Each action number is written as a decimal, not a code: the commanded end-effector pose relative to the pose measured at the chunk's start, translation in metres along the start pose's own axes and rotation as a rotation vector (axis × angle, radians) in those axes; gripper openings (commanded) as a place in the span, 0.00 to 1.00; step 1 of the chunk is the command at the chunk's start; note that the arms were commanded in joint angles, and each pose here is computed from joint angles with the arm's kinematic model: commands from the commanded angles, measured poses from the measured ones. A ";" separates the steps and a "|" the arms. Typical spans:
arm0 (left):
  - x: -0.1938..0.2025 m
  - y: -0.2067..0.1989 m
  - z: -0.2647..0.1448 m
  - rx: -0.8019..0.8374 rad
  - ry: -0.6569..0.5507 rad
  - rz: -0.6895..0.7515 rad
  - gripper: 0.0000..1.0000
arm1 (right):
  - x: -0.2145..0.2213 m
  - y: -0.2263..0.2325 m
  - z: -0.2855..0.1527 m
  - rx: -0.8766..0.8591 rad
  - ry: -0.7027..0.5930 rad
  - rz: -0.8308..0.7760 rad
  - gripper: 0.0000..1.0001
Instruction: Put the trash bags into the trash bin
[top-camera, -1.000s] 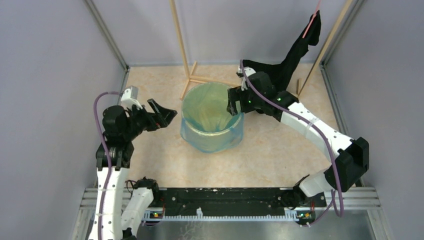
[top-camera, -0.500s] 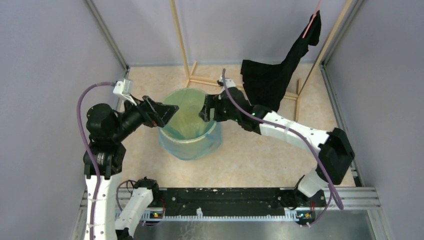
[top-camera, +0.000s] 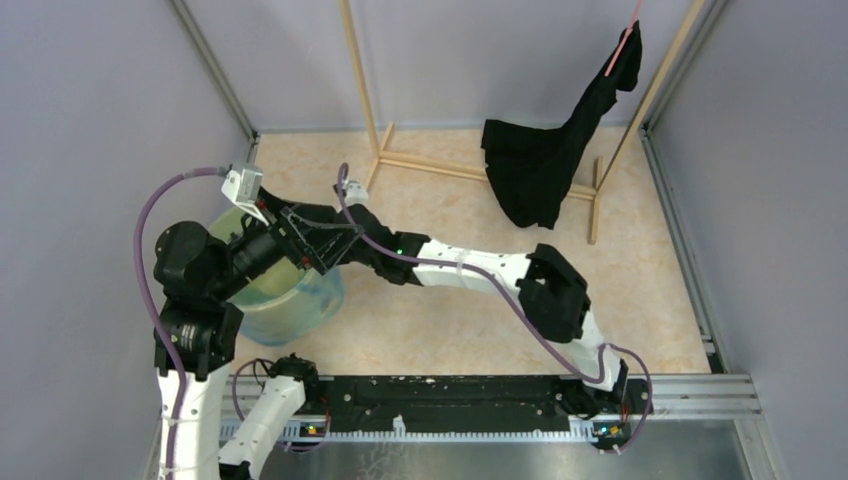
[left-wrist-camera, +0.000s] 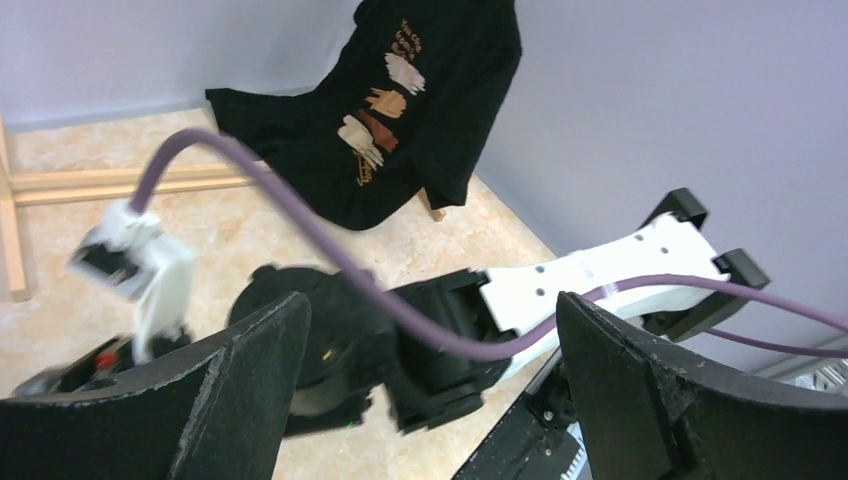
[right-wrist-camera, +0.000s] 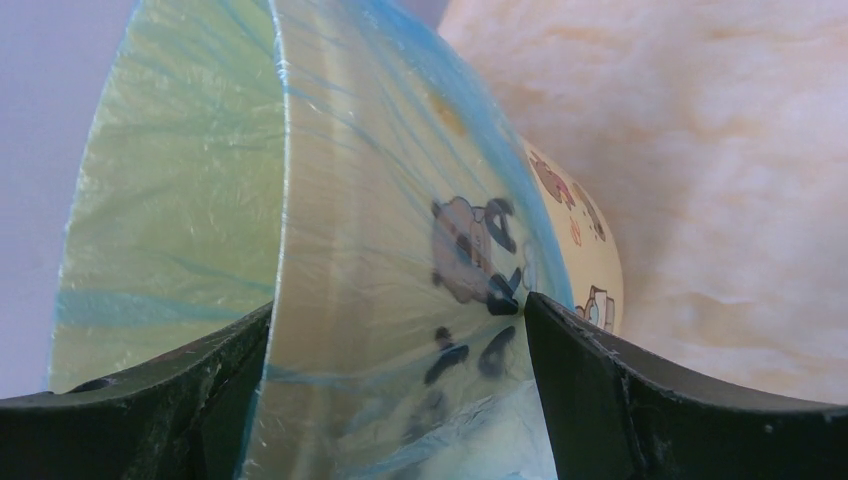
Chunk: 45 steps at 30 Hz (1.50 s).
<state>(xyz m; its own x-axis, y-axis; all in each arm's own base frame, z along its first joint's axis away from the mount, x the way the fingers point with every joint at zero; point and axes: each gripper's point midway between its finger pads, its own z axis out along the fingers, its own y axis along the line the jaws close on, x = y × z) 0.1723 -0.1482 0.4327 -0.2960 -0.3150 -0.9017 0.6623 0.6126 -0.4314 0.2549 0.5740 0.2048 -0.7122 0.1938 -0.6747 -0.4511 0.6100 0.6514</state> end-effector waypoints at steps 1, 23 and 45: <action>-0.019 -0.032 -0.012 0.094 -0.054 0.083 0.99 | 0.001 0.078 0.000 -0.221 -0.007 0.041 0.82; -0.018 -0.044 -0.015 0.163 -0.077 0.105 0.99 | -0.099 0.022 -0.109 -0.180 -0.184 -0.142 0.89; -0.066 -0.009 -0.008 -0.044 -0.302 0.176 0.99 | -0.231 -0.094 -0.529 0.379 -0.784 -0.451 0.99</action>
<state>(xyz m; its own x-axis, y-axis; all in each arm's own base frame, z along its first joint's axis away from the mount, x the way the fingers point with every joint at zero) 0.1809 -0.1285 0.4673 -0.0472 -0.3560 -0.9333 0.6349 0.7106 -0.3031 0.1617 0.0684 0.5124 0.1387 0.4156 -0.8989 -0.4037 0.8526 0.3319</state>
